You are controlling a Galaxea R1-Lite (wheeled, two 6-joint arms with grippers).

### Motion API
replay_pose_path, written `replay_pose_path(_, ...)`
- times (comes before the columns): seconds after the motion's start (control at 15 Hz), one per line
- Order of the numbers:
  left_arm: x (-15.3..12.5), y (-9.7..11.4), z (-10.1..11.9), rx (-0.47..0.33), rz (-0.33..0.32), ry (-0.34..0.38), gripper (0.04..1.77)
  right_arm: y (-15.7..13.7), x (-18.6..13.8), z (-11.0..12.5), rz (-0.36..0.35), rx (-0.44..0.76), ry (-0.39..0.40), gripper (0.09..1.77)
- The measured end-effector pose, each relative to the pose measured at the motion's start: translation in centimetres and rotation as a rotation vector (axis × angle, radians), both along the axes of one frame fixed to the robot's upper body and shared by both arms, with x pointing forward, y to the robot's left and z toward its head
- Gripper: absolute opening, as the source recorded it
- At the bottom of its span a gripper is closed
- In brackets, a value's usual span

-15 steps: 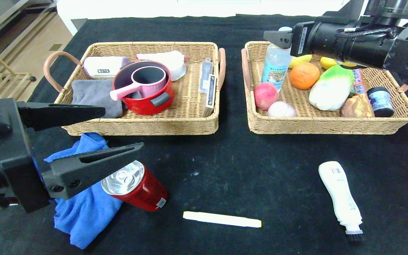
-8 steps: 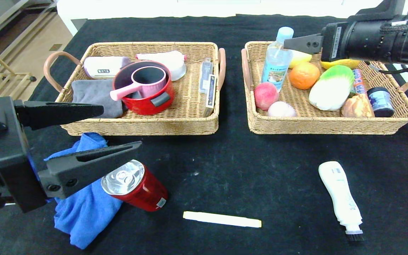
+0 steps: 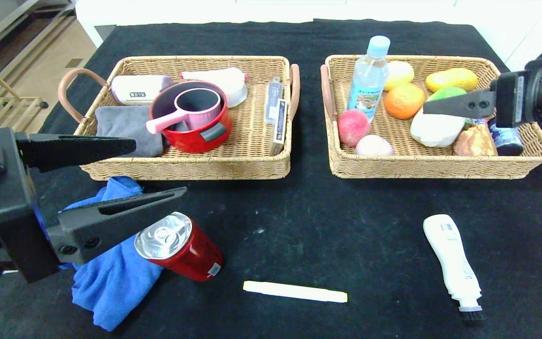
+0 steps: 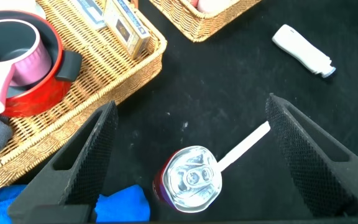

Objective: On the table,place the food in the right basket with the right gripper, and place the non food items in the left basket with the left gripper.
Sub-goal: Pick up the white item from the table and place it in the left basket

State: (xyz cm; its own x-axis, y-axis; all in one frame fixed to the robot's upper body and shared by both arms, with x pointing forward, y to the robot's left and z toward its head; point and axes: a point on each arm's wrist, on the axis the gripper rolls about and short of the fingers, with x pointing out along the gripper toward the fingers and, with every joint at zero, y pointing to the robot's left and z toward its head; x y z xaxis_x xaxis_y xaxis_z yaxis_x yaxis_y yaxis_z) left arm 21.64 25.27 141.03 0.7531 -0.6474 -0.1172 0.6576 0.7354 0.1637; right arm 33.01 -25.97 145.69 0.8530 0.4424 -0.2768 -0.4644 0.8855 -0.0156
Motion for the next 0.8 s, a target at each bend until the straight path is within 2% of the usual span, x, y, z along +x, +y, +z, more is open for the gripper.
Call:
replay_pose_path(0.13, 0.0, 0.0, 0.0, 0.0, 0.0, -0.001, 1.72, -0.6, -1.8, -0.8, -0.007, -0.037, 0.119, 1.7)
replay_pose_path(0.4, -0.1, 0.1, 0.1, -0.002, 0.0, -0.003, 1.72, -1.4, -3.5, -2.0, -0.103, -0.113, 0.244, 1.7)
replay_pose_path(0.8, -0.1, 0.1, 0.1, -0.002, 0.0, -0.003, 1.72, -1.6, -4.2, -4.2, -0.105, -0.181, 0.412, 1.7)
